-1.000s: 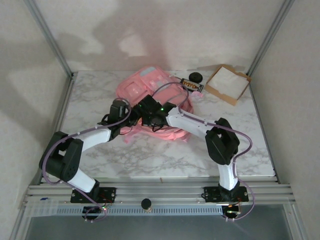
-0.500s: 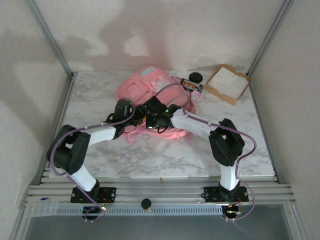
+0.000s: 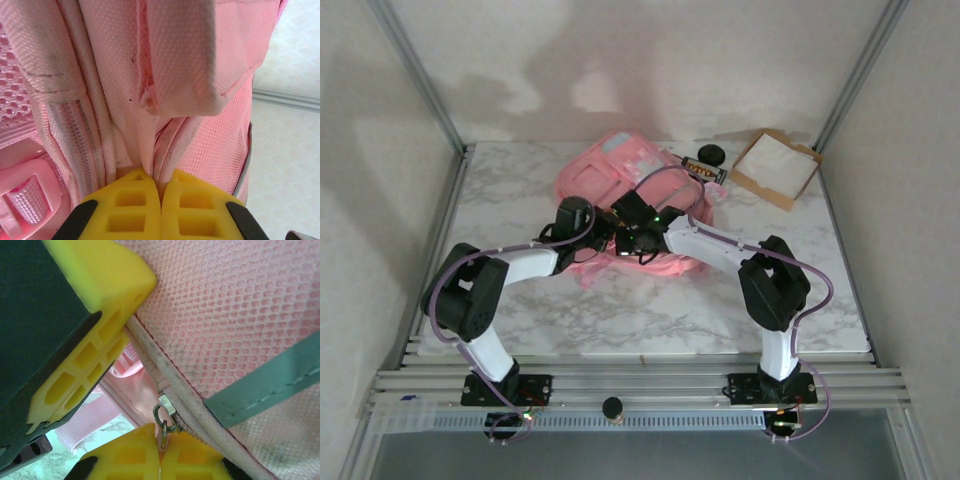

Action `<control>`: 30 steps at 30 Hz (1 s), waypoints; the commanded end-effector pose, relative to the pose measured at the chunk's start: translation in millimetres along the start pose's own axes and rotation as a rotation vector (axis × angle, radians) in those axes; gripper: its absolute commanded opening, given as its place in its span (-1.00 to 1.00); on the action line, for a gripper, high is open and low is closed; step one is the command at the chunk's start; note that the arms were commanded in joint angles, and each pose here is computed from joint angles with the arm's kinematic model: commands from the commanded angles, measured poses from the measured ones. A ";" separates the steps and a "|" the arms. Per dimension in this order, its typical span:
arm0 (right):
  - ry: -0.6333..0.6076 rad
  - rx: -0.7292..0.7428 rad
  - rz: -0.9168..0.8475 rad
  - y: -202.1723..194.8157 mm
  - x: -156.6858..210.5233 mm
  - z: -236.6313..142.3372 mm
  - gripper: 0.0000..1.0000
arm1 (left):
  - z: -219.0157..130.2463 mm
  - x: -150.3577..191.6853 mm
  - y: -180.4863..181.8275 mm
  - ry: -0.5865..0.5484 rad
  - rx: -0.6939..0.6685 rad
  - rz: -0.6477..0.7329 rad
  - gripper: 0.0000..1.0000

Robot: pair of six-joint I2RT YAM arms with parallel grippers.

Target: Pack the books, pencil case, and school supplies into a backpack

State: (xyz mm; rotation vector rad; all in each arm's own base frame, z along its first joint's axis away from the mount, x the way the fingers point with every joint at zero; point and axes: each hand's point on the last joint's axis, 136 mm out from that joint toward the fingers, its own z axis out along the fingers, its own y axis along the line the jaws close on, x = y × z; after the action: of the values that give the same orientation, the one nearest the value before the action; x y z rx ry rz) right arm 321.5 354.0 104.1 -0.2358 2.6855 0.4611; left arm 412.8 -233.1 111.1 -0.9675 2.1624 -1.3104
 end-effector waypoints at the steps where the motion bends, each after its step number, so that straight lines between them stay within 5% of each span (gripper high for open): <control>1: 0.023 -0.021 0.013 -1.9 2.4 -24.1 -1.00 | 3.9 -26.2 -0.7 -0.096 -0.010 0.016 -1.00; 10: 0.038 0.047 0.072 -61.2 17.7 -51.4 -1.00 | -16.0 -55.7 15.7 -0.179 -0.093 0.053 -1.00; 21: 0.003 0.101 0.004 -118.4 -16.5 -62.2 -1.00 | -40.7 -85.1 23.1 -0.224 -0.198 0.149 -1.00; 25: -0.011 0.046 -0.028 -103.3 -26.4 -68.2 -1.00 | -54.7 -113.9 25.4 -0.253 -0.248 0.204 -1.00; 30: 0.013 -0.128 -0.079 -17.8 -13.6 -58.4 -1.00 | -67.9 -153.2 18.7 -0.247 -0.320 0.319 -1.00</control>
State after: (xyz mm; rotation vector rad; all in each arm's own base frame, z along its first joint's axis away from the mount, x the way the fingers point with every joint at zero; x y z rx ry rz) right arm 331.6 294.8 150.7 -0.3651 2.6260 0.5828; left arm 431.8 -160.1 125.6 -0.7499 2.3203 -1.0397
